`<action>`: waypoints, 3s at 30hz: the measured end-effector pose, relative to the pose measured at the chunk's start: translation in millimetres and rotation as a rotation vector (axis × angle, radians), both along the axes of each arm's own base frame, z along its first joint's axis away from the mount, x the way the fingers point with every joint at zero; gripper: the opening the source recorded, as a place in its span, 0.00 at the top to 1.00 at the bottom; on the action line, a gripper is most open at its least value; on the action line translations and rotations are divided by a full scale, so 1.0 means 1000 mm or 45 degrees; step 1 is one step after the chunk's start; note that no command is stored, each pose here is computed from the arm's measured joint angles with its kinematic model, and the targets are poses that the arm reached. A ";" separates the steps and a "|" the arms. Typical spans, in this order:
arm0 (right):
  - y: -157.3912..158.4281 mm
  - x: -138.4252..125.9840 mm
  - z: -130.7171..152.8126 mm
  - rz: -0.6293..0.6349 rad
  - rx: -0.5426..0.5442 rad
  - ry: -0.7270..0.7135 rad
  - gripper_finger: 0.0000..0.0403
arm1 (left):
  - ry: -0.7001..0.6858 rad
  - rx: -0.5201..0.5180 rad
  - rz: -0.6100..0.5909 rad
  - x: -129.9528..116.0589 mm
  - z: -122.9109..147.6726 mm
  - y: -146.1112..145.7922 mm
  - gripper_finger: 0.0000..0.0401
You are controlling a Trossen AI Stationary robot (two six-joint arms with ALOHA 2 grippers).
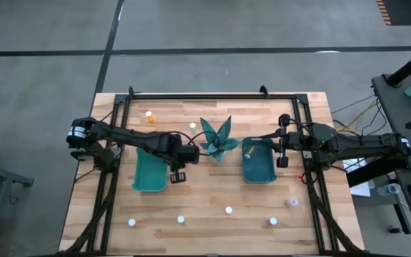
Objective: Pick and place medicine bottles into bin by pill shape (circle, oval)
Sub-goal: Put the pink capsule bottle into the green bin
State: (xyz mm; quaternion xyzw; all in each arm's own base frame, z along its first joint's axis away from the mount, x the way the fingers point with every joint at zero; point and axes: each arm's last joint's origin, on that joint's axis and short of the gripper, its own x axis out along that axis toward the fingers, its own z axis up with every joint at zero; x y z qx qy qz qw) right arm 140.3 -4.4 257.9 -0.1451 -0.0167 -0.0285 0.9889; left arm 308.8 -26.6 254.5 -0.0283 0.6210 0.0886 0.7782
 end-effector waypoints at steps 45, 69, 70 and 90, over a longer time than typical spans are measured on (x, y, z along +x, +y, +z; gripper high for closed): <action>0.000 0.000 0.000 -0.001 -0.016 0.002 0.86 | -0.120 0.078 0.018 -0.001 -0.058 0.018 0.46; 0.000 0.000 0.000 -0.002 -0.019 0.002 0.86 | -0.149 0.076 0.025 0.001 -0.058 0.018 0.77; 0.000 0.000 0.000 -0.002 -0.019 0.003 0.86 | -0.150 0.076 0.025 0.001 -0.057 0.018 0.77; 0.000 0.000 -0.001 -0.003 -0.020 0.008 0.86 | -0.542 0.013 -0.025 -0.028 0.058 0.007 0.78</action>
